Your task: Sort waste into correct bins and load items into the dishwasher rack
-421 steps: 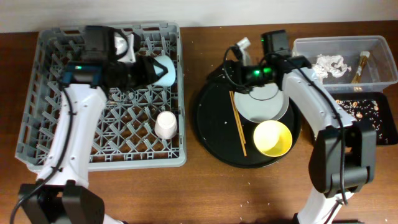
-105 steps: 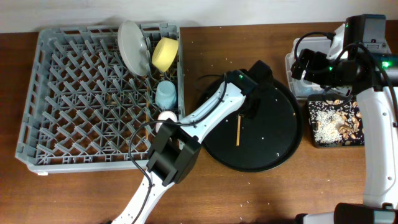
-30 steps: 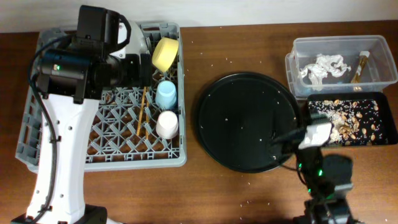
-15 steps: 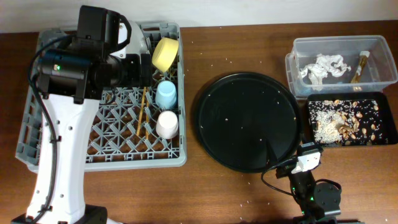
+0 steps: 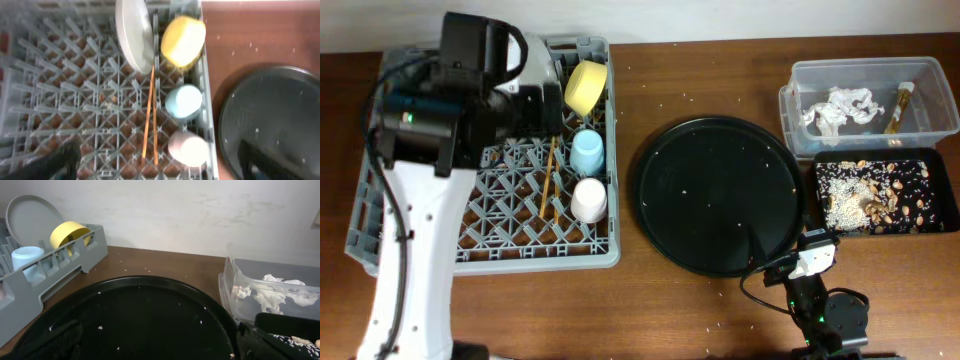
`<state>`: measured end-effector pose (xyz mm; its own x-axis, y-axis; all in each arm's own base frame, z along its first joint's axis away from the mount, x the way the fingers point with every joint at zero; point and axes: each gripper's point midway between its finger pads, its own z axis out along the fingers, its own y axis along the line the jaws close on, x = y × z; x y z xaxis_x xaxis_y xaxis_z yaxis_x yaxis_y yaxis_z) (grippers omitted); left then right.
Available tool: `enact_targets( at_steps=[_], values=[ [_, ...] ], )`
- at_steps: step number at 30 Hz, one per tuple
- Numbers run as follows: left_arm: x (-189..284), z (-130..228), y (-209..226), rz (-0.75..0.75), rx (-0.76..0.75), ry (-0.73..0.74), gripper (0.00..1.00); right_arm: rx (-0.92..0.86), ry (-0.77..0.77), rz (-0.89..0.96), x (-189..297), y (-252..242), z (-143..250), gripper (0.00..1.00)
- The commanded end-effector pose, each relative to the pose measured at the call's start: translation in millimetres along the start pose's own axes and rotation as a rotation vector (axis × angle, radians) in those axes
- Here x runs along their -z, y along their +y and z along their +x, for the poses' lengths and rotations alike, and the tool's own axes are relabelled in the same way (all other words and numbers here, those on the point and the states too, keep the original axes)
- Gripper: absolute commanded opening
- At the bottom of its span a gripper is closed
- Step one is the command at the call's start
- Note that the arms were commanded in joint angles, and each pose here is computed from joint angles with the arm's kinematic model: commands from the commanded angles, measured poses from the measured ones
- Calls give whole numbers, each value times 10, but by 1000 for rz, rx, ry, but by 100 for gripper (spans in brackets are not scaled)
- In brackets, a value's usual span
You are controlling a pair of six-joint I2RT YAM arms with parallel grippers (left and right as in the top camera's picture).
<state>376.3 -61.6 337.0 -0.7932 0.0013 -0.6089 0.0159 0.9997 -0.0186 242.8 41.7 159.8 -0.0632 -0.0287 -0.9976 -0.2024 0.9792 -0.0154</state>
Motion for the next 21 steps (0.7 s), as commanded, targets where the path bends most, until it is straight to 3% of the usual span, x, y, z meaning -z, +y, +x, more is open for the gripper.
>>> enact_targets(
  at_steps=[1,6,8,12,15,16,21],
  values=[
    [138,-26,69,0,18,-181,100,-3,-3,-25,3,51,9,98],
    [73,1130,789,-107,168,-406,100,-3,-2,-25,3,50,10,98],
    [-36,1691,892,-118,200,-633,100,-3,-2,-25,3,51,10,98],
    [-248,1925,938,-112,219,-956,100,-3,-3,-25,3,51,9,98],
    [-413,2013,977,-130,231,-947,100,-3,-2,-25,3,50,10,98],
    [-565,2140,996,-156,214,-865,100,-3,-3,-25,3,51,9,98],
    [-569,2134,959,-158,153,-859,100,-3,-2,-25,3,51,10,98]
  ],
)
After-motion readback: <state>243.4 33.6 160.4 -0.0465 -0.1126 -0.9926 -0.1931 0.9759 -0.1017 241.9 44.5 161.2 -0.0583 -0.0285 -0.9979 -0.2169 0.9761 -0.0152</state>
